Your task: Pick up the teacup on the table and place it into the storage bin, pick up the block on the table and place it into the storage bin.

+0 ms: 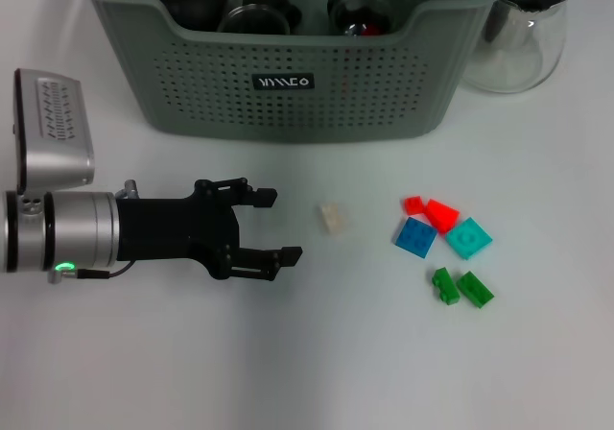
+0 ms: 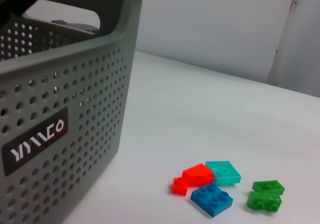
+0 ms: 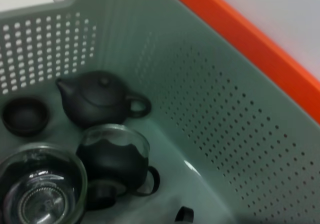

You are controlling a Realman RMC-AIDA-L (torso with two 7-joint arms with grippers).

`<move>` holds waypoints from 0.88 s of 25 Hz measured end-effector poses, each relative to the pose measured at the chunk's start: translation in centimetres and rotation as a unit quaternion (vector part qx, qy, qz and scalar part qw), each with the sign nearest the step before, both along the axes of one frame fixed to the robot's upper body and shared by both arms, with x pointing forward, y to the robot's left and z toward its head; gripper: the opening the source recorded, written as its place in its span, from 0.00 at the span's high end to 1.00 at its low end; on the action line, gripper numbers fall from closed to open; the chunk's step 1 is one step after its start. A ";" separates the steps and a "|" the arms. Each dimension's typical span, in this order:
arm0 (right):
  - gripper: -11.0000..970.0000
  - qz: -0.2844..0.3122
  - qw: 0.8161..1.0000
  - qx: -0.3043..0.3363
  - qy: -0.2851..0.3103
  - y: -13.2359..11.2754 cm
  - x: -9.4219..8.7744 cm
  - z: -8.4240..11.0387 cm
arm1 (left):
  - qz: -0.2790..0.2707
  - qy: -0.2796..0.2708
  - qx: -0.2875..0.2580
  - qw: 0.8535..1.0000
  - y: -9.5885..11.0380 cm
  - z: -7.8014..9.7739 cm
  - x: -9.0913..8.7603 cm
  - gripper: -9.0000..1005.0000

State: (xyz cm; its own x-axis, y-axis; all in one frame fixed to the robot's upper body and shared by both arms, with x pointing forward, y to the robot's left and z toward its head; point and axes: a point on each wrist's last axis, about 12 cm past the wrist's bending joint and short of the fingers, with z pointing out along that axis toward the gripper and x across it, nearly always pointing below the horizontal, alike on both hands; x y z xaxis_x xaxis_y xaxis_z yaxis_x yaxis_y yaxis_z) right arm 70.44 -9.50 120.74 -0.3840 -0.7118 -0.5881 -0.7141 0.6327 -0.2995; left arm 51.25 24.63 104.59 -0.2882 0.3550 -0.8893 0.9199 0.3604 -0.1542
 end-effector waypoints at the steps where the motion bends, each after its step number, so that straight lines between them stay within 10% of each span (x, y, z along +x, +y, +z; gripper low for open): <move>1: 0.54 -0.002 1.000 0.000 0.001 0.0 0.0 -0.1 | 0.000 0.000 0.000 1.000 0.0 0.0 0.0 0.14; 7: 0.54 -0.011 1.000 0.005 0.004 -0.3 0.0 0.0 | 0.001 0.001 0.000 1.000 0.0 0.0 0.0 0.14; 14: 0.26 -0.018 1.000 0.018 0.001 -0.3 0.1 0.8 | 0.001 0.001 0.000 1.000 -0.1 -0.1 0.0 0.14; 22: 0.20 0.017 0.991 0.133 -0.027 -0.6 -1.8 6.9 | 0.002 0.002 -0.005 1.000 0.1 0.0 -0.1 0.14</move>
State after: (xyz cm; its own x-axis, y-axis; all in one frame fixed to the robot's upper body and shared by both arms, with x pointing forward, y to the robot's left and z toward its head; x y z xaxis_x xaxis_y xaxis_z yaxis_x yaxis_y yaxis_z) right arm 68.68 -10.12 127.64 -0.3246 -0.5416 -0.7754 -0.7237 0.6701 -0.1651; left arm 51.14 24.71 104.60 -0.2926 0.3453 -0.8917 0.9181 0.3623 -0.1609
